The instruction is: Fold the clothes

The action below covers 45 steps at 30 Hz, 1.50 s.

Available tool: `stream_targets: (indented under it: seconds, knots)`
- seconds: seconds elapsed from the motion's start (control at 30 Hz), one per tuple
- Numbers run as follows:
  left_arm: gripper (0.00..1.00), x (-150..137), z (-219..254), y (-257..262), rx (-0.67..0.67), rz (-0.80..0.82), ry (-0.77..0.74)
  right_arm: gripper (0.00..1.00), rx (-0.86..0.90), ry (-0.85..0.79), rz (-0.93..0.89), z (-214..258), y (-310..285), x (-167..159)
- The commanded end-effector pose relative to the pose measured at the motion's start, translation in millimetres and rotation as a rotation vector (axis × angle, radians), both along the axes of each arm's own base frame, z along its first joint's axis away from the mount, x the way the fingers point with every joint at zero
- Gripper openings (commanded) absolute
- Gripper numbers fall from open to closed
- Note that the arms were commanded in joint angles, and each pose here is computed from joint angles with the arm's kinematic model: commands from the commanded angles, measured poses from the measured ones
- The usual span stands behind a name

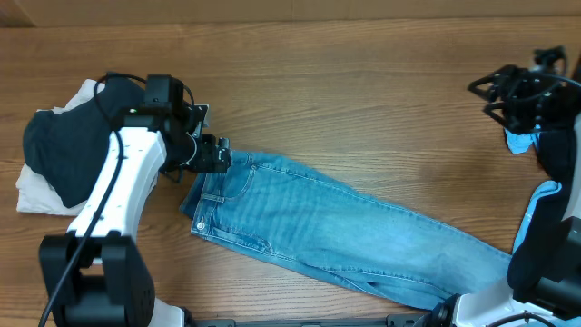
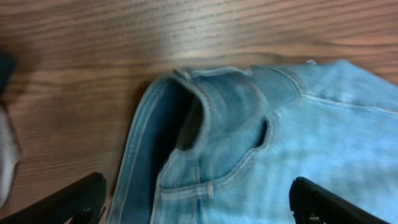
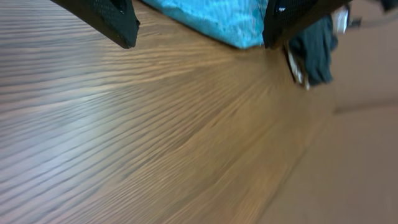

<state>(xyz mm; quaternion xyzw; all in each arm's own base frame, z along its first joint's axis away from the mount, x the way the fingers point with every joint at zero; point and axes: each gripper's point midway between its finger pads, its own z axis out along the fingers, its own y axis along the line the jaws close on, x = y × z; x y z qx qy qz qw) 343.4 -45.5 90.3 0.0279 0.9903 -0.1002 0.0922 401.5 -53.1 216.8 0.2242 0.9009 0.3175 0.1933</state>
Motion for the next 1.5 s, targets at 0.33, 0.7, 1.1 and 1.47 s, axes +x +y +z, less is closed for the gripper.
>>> stream_targets:
  seconds: [0.33, 0.7, 1.1, 1.47]
  knots:
    - [0.04, -13.8, -117.5, -16.8, -0.052, -0.059, 0.263, 0.70, -0.125, 0.085, 0.061, -14.7, 13.6, -11.2]
    - [0.04, 3.1, -78.5, 76.7, -0.084, 0.524, 0.256, 0.78, -0.191, 0.164, 0.024, -33.8, 1.3, -21.0]
    - [0.04, 39.1, 37.8, 146.0, -0.025, 0.514, -0.161, 0.79, -0.188, 0.219, 0.020, -46.2, 0.8, -27.4]
    - [0.04, 21.3, 94.8, 218.4, 0.178, 0.704, -0.241, 0.82, -0.273, 0.592, -0.138, -110.3, -16.1, -94.1]
